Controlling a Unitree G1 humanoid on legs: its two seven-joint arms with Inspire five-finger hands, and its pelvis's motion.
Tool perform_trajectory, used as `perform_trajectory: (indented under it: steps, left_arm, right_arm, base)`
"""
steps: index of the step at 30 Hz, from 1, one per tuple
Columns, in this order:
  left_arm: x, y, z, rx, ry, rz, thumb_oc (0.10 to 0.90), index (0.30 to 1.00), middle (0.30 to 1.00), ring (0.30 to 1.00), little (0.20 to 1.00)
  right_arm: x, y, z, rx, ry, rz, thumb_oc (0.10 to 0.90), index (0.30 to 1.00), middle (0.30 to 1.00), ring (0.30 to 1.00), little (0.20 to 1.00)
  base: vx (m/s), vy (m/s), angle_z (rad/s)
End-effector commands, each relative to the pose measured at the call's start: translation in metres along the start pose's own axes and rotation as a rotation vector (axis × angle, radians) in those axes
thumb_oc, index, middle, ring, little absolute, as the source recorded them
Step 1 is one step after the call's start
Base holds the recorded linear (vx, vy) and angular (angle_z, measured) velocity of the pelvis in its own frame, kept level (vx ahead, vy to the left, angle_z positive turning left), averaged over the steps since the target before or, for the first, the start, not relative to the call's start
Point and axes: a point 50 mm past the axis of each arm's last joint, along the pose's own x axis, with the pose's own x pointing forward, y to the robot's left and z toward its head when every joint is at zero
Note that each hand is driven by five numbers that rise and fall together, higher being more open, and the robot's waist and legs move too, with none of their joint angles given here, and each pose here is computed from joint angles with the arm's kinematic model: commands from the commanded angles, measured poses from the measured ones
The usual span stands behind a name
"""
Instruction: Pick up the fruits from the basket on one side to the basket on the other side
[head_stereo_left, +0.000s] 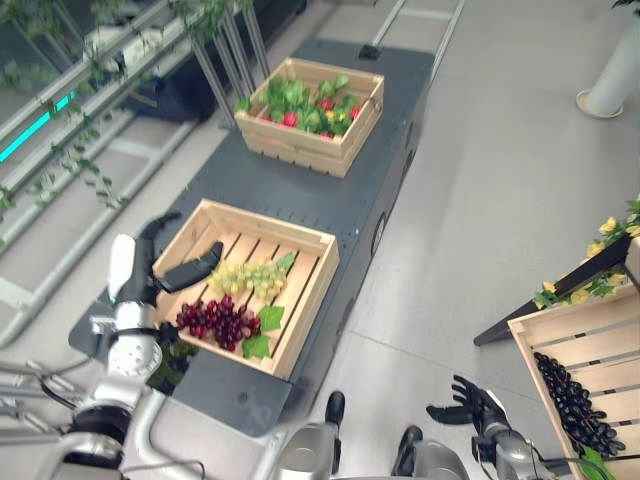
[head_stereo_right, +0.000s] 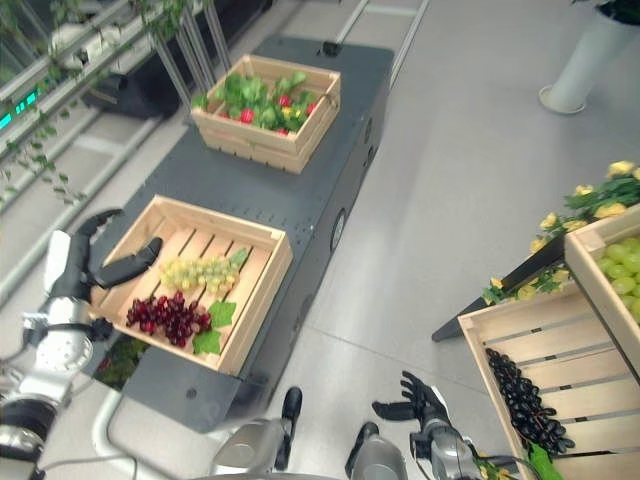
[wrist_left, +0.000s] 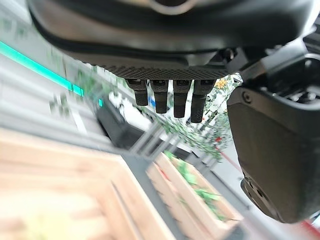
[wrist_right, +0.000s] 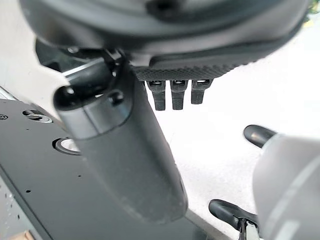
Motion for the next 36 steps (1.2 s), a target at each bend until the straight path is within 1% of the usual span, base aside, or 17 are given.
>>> perform_trajectory:
  steps: [1,2,4,5,8,10,14,21,23,26,32,36]
  left_arm:
    - [0.031,0.046,0.03,0.1,-0.143,0.229,0.8,0.9,0.9,0.9,0.9]
    - [0.035,0.049,0.032,0.2,-0.16,0.217,0.8,0.9,0.9,0.9,0.9]
    - [0.042,0.053,0.037,0.341,-0.197,0.204,0.8,0.9,0.9,0.9,0.9]
    - [0.046,0.057,0.04,0.448,-0.223,0.193,0.8,0.9,0.9,0.9,0.9]
    - [0.052,0.061,0.044,0.554,-0.247,0.167,0.8,0.9,0.9,0.9,0.9]
    - [0.056,0.061,0.045,0.635,-0.248,0.117,0.8,0.9,0.9,0.9,0.9]
    - [0.054,0.057,0.038,0.698,-0.197,0.05,0.8,0.9,0.9,0.9,0.9]
    - [0.052,0.056,0.03,0.789,-0.177,-0.016,0.8,0.9,0.9,0.9,0.9]
    - [0.053,0.054,0.029,0.873,-0.185,-0.087,0.8,0.9,0.9,0.9,0.9]
    - [0.052,0.052,0.026,0.914,-0.177,-0.139,0.8,0.9,0.9,0.9,0.9]
    - [0.055,0.056,0.028,0.963,-0.159,-0.159,0.8,0.9,0.9,0.9,0.9]
    - [0.062,0.06,0.039,1.038,-0.185,-0.159,0.8,0.9,0.9,0.9,0.9]
  right_arm:
    - [0.004,0.009,0.03,0.033,-0.169,0.073,0.8,0.9,0.9,0.9,0.9]
    - [0.006,0.009,0.038,0.027,-0.192,0.083,0.8,0.9,0.9,0.9,0.9]
    - [0.009,0.009,0.049,0.014,-0.226,0.093,0.8,0.9,0.9,0.9,0.9]
    - [0.01,0.007,0.056,0.009,-0.242,0.093,0.8,0.9,0.9,0.9,0.9]
    - [0.011,0.002,0.062,0.001,-0.257,0.083,0.8,0.9,0.9,0.9,0.9]
    - [0.012,-0.004,0.069,-0.008,-0.27,0.062,0.8,0.9,0.9,0.9,0.9]
    - [0.012,-0.015,0.077,-0.01,-0.285,0.034,0.8,0.9,0.9,0.9,0.9]
    - [0.012,-0.017,0.085,-0.004,-0.312,0.054,0.8,0.9,0.9,0.9,0.9]
    - [0.012,-0.016,0.09,-0.003,-0.328,0.075,0.8,0.9,0.9,0.9,0.9]
    - [0.012,-0.013,0.094,-0.006,-0.344,0.092,0.8,0.9,0.9,0.9,0.9]
    - [0.012,-0.014,0.102,0.003,-0.367,0.099,0.8,0.9,0.9,0.9,0.9]
    - [0.013,-0.015,0.103,0.015,-0.369,0.091,0.8,0.9,0.9,0.9,0.9]
  base:
    - [-0.11,0.064,0.06]
    - [-0.1,0.058,0.09]
    - [-0.09,0.067,0.06]
    - [-0.06,0.062,0.04]
    - [-0.03,0.054,-0.03]
    - [-0.04,0.076,-0.06]
    - [-0.02,0.091,0.0]
    - [-0.02,0.051,0.02]
    - [0.0,0.065,0.0]
    - [-0.01,0.04,0.01]
    - [0.0,0.012,0.0]
    - [0.0,0.012,0.03]
